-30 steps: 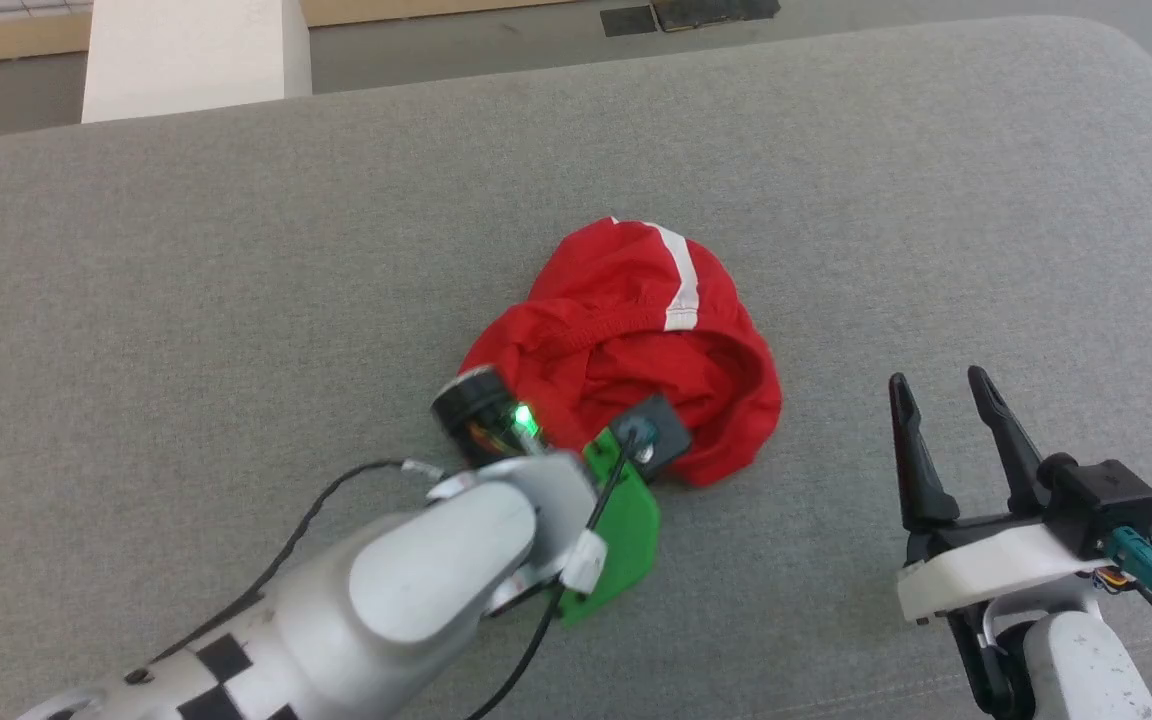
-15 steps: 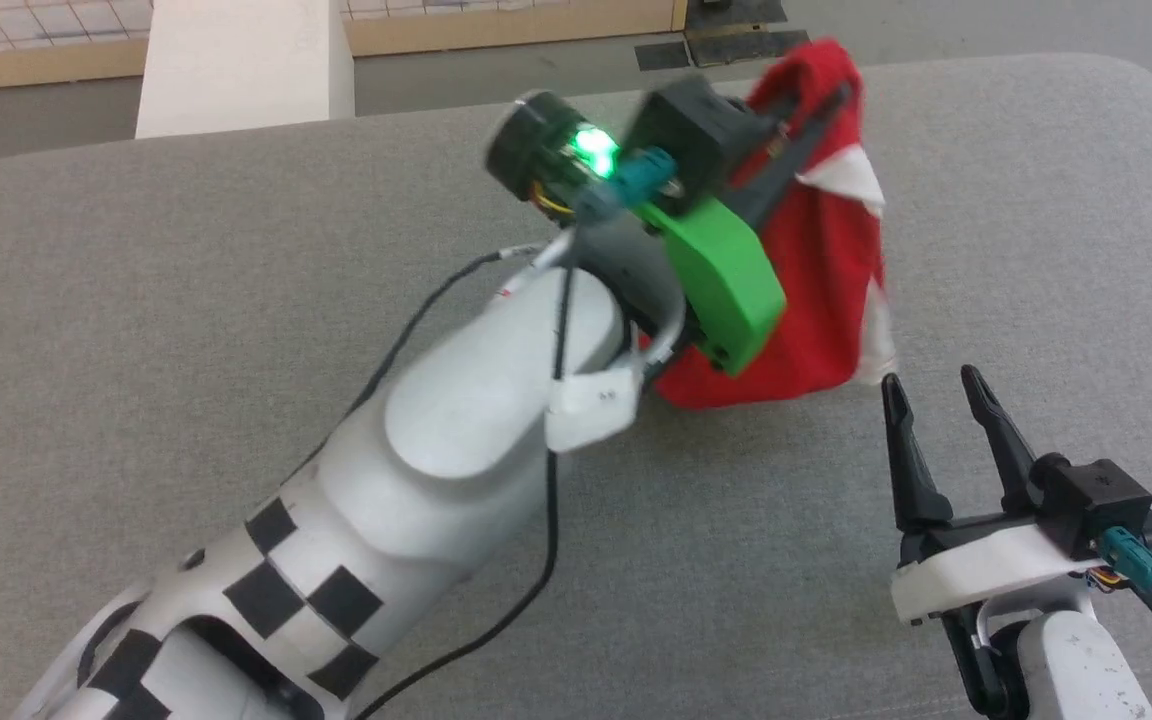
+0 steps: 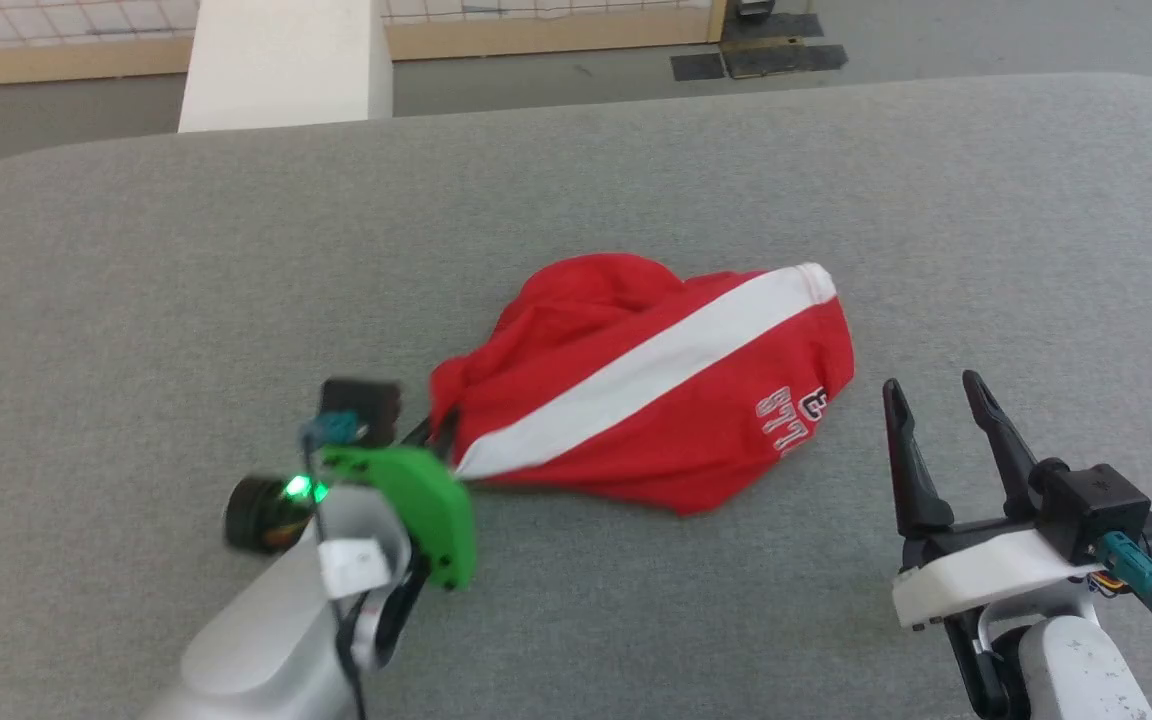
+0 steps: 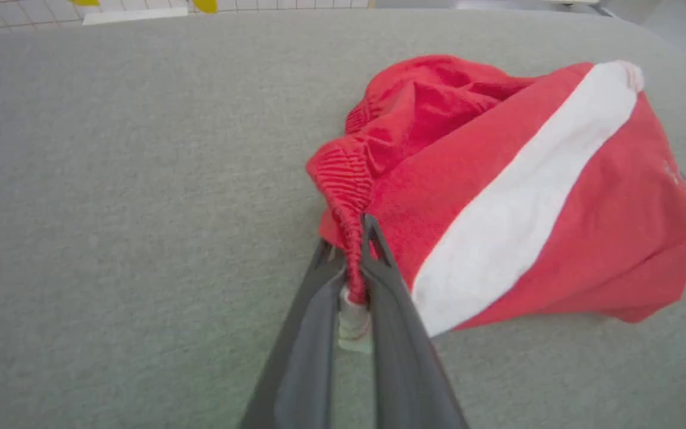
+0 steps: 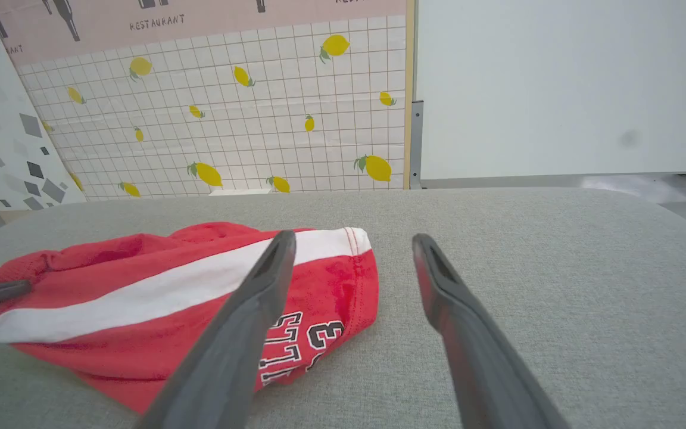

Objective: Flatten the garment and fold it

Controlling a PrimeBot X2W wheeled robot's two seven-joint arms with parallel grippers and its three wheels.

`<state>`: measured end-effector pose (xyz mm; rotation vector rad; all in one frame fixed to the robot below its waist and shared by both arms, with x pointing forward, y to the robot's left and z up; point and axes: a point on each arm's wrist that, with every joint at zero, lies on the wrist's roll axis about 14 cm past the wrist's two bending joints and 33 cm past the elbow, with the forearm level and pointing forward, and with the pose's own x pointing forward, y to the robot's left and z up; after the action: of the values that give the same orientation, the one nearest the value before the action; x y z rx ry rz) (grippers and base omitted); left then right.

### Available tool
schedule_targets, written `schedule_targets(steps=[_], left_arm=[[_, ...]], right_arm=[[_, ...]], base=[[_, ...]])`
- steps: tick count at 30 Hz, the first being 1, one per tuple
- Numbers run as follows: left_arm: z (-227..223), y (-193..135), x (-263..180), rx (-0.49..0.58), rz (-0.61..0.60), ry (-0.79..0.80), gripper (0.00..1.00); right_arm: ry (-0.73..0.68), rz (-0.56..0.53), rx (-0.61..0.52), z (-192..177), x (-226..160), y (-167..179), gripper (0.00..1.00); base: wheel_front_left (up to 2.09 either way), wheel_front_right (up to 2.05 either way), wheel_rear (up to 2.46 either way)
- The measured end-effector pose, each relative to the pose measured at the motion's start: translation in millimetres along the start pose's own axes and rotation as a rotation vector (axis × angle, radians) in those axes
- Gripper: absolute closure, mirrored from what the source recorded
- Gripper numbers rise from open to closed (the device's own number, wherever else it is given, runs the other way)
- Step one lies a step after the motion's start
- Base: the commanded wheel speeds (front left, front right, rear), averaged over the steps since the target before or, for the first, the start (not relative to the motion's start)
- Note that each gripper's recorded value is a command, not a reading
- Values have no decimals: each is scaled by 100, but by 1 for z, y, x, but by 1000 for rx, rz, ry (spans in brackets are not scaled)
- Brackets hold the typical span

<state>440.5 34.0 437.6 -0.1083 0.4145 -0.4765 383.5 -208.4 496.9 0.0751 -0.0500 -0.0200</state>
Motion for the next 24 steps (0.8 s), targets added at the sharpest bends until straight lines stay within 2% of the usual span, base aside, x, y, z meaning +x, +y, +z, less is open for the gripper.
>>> schedule_targets(steps=[6,7,8,16,18,21,24], left_arm=[[-19,50,-22,-58,161,-12,98],[-16,56,-25,-65,183,-39,16],[-13,59,-26,-71,195,-59,0],[9,79,-49,-177,288,-236,0],[22,84,-57,-160,314,-290,0],[66,90,-77,-124,358,-465,0],[78,86,-92,-89,376,-549,0]], right_arm=[[10,46,4,-5,7,15,0],[12,58,5,-6,8,20,0],[13,66,5,-6,9,22,0],[-4,92,5,-1,12,31,0],[-5,98,0,1,14,33,0],[43,119,-2,-5,18,40,0],[124,144,0,-15,27,49,0]], base=[[0,0,0],[0,0,0],[0,0,0],[0,0,0],[0,0,0],[0,0,0],[0,0,0]])
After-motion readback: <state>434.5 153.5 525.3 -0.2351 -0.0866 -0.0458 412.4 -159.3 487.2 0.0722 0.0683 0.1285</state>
